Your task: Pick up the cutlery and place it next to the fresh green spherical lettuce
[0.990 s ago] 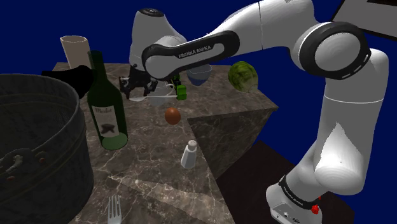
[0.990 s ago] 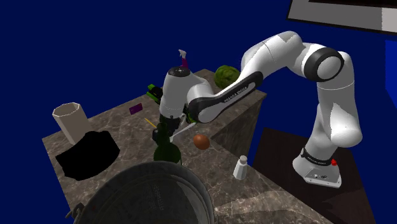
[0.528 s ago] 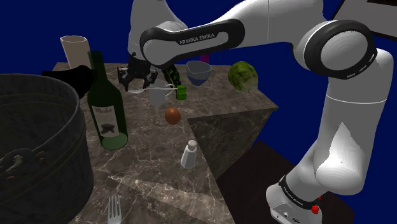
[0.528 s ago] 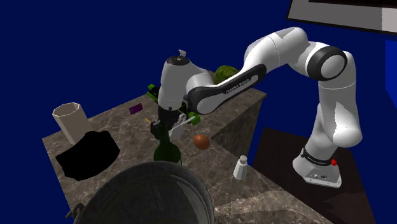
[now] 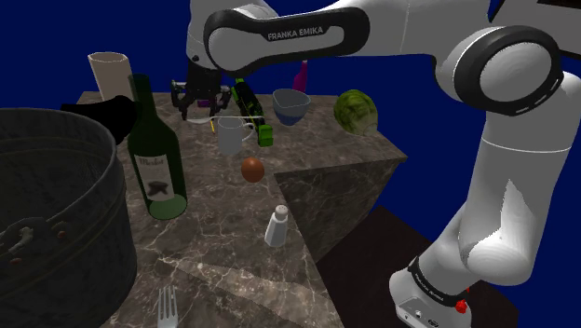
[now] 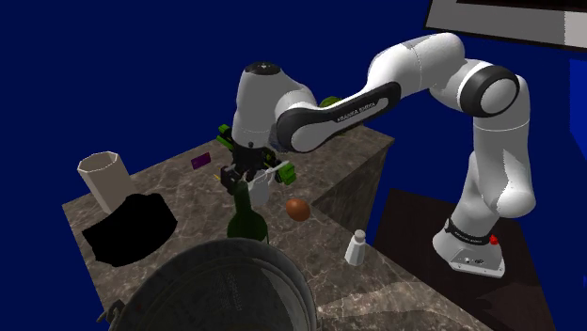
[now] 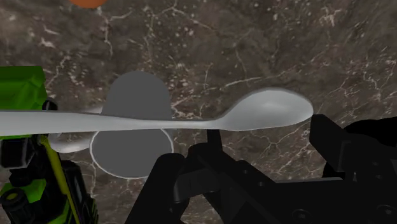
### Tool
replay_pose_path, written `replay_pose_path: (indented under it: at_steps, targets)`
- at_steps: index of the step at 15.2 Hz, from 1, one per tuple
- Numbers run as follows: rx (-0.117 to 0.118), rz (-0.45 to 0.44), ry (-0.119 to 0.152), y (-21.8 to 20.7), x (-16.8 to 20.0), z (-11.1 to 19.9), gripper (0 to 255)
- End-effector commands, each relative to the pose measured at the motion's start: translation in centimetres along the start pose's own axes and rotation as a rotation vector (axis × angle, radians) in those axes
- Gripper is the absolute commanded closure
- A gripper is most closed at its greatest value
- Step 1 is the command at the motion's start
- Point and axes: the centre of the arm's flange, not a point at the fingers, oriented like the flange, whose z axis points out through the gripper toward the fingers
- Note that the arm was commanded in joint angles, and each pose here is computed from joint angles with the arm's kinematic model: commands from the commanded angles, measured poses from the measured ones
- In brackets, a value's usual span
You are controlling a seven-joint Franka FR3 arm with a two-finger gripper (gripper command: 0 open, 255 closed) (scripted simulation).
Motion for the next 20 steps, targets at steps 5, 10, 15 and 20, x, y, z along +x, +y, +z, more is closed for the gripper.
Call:
replay_pose_path:
  at_steps: [5,10,15,20]
  targets:
    - [0.000,0.000,0.000,-0.5,0.8,-3.0,255]
    - [0.000,0.000,0.000,-0.8,1.4,-5.5,255]
    - [0.000,0.000,0.000,-1.2,2.0,-8.1,255]
    - [0.000,0.000,0.000,2.6,1.6,-9.6,255]
